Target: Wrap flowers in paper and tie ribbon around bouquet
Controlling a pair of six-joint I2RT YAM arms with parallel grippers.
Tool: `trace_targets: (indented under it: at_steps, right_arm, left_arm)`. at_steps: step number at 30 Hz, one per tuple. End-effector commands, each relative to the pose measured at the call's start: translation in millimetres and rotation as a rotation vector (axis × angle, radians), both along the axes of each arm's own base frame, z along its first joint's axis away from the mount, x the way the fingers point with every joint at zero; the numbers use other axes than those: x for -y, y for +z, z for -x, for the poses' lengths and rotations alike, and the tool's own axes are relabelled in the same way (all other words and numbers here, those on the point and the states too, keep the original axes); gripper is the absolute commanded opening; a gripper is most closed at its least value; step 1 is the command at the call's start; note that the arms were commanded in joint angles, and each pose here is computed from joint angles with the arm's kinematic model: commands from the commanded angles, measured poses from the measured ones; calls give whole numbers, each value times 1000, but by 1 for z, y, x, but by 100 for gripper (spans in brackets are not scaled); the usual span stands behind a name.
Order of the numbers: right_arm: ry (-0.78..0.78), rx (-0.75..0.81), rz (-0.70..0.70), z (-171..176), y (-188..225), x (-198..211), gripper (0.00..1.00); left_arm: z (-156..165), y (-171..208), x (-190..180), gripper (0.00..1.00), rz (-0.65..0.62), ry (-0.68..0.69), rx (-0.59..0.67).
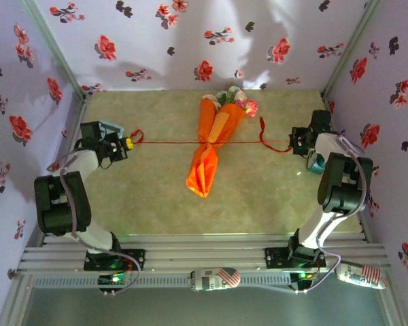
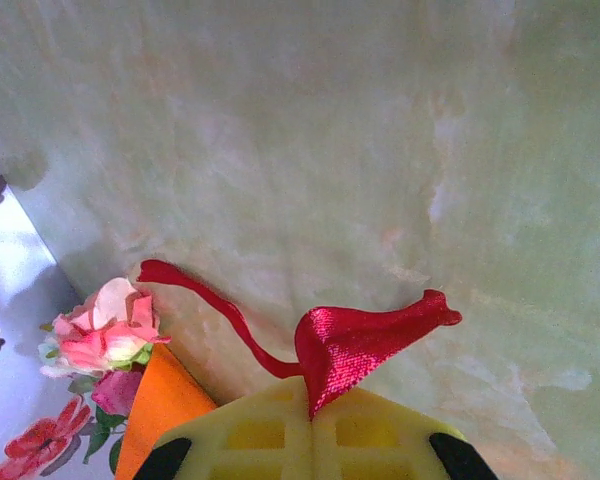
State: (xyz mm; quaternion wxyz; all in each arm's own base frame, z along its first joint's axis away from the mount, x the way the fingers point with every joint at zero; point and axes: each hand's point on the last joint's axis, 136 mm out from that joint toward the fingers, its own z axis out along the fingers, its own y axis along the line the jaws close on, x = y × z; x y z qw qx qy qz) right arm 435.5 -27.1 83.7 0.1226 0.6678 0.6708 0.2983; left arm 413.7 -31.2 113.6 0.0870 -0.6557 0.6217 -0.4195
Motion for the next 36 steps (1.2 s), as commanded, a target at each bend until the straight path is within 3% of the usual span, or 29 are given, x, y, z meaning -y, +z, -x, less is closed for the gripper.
trace_targets:
  at_steps: [1, 36]
  right_arm:
    - [-193, 45, 127, -13, 9, 68, 0]
    - [-227, 55, 121, -17, 11, 82, 0]
  left_arm:
    - [-9, 12, -54, 0, -81, 185, 54]
    - [-4, 10, -71, 0, -59, 238, 56]
